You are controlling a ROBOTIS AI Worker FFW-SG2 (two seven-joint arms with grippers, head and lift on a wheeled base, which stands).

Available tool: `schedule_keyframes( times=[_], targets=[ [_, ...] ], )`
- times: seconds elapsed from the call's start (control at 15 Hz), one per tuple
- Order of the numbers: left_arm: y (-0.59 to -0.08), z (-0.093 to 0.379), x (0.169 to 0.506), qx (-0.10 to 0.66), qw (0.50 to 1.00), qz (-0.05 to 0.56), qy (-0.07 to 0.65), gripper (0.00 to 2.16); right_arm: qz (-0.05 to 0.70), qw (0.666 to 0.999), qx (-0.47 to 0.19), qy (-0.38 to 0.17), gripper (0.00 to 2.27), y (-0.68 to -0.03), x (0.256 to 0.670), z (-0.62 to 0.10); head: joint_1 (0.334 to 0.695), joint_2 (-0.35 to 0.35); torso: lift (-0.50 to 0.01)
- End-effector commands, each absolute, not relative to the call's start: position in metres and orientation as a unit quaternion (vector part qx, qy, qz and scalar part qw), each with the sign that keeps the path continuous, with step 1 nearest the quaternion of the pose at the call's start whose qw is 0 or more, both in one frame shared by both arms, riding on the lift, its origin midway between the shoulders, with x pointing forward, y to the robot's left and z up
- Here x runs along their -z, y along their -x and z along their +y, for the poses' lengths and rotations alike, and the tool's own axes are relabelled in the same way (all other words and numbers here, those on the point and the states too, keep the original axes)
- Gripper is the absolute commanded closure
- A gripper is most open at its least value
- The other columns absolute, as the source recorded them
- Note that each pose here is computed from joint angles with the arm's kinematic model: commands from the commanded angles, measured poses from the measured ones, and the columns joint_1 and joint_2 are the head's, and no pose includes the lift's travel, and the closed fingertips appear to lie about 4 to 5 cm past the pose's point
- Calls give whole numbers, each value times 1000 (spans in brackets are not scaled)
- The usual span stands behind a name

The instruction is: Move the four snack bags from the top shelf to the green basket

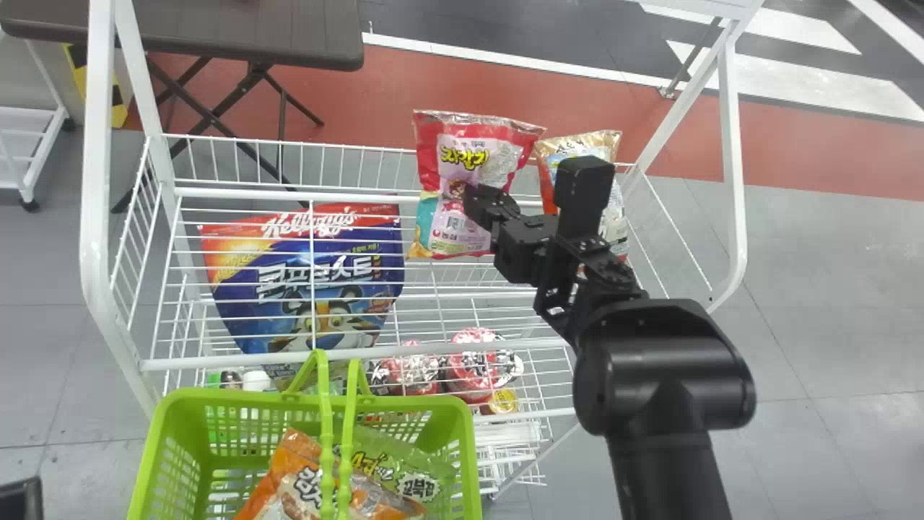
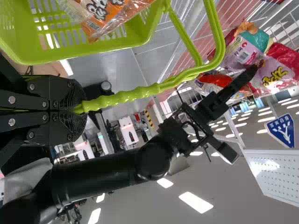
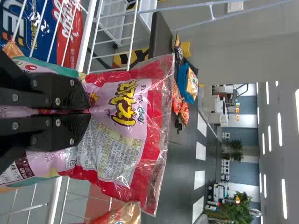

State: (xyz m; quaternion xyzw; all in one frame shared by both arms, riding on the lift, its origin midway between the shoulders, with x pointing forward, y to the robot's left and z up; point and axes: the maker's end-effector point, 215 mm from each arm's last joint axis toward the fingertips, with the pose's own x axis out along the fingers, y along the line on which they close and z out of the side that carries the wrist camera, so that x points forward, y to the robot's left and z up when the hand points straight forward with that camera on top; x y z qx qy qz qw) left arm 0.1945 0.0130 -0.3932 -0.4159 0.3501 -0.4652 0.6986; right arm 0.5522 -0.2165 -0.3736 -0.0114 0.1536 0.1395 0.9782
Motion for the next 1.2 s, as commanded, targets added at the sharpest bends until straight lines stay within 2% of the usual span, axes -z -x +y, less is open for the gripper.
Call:
schedule_keyframes(
  times=[0.0,0.33,0.53,0.67,0.87,1.13],
  targets=[
    [-193,14,394,463,699,351,416,1133,165,976,-143,-9,2189,-524,358,-221,695,-303,0],
    [-191,12,389,464,701,349,413,1133,143,964,-222,-46,2189,-440,297,-194,695,-325,0],
    [-188,11,386,465,702,349,412,1133,158,949,-264,-69,2189,-396,291,-176,695,-324,0],
    [-186,11,385,466,702,349,410,1133,205,932,-279,-106,2189,-355,301,-166,695,-326,0],
    [-186,12,385,466,702,349,410,1133,338,884,-275,-171,2189,-286,346,-152,695,-336,0],
    [-185,11,383,468,700,347,412,1133,415,860,-236,-182,2189,-243,383,-170,695,-350,0]
  ],
)
